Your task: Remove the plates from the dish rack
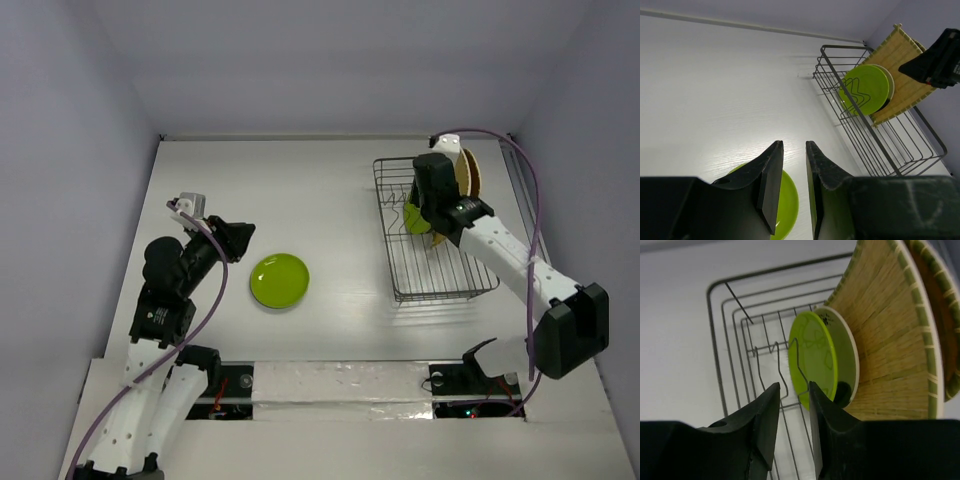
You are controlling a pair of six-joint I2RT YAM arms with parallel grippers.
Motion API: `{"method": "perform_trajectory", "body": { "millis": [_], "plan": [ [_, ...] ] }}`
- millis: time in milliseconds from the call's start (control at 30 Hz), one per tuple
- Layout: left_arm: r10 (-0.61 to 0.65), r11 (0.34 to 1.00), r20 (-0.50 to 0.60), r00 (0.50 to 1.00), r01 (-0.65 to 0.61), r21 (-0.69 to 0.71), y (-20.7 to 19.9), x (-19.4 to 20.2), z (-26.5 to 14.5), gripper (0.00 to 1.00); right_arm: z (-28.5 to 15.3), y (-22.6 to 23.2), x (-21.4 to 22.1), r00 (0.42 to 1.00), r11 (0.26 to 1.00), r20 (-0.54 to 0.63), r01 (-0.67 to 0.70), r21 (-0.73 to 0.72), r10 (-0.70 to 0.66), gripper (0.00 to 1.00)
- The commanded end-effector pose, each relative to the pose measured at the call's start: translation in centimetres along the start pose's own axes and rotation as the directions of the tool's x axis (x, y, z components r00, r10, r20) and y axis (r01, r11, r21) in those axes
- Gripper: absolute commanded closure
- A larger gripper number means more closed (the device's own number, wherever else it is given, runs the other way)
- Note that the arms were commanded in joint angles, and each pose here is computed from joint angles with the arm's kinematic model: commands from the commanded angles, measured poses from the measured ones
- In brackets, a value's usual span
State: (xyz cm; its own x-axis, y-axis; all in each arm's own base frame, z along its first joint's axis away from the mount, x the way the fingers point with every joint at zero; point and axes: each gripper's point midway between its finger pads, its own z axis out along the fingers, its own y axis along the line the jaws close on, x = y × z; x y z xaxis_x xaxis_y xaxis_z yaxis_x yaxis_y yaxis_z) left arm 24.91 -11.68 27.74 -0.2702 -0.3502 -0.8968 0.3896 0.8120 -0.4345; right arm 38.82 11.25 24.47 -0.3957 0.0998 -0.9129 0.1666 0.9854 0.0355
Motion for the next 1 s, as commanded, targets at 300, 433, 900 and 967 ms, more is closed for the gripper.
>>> {"method": "perform_trajectory", "body": {
  "millis": [300,433,900,967],
  "plan": [
    [0.027,0.999,0.057,0.998,-0.029,0.041,-1.4,-2.1,-0.3,0.78,4.5,-5.1,1.1,0.992,0.970,-0.090,0.107,0.217,-0.090,0.64],
    [0.027,0.999,0.055,0.998,-0.030,0.045,-1.5,-2.1,-0.3,0.78,5.5,-5.7,1.8,0.990,0.964,-0.110,0.117,0.237,-0.094,0.64],
    [0.027,0.999,0.050,0.998,-0.029,0.043,-1.4,-2.0,-0.1,0.78,8.0,-5.7,3.4,0.980,0.958,-0.159,0.154,0.242,-0.117,0.84],
    [0.027,0.999,0.051,0.998,-0.030,0.044,-1.4,-2.0,-0.1,0.78,7.4,-6.0,2.7,0.984,0.957,-0.137,0.144,0.251,-0.112,0.90]
  ]
}}
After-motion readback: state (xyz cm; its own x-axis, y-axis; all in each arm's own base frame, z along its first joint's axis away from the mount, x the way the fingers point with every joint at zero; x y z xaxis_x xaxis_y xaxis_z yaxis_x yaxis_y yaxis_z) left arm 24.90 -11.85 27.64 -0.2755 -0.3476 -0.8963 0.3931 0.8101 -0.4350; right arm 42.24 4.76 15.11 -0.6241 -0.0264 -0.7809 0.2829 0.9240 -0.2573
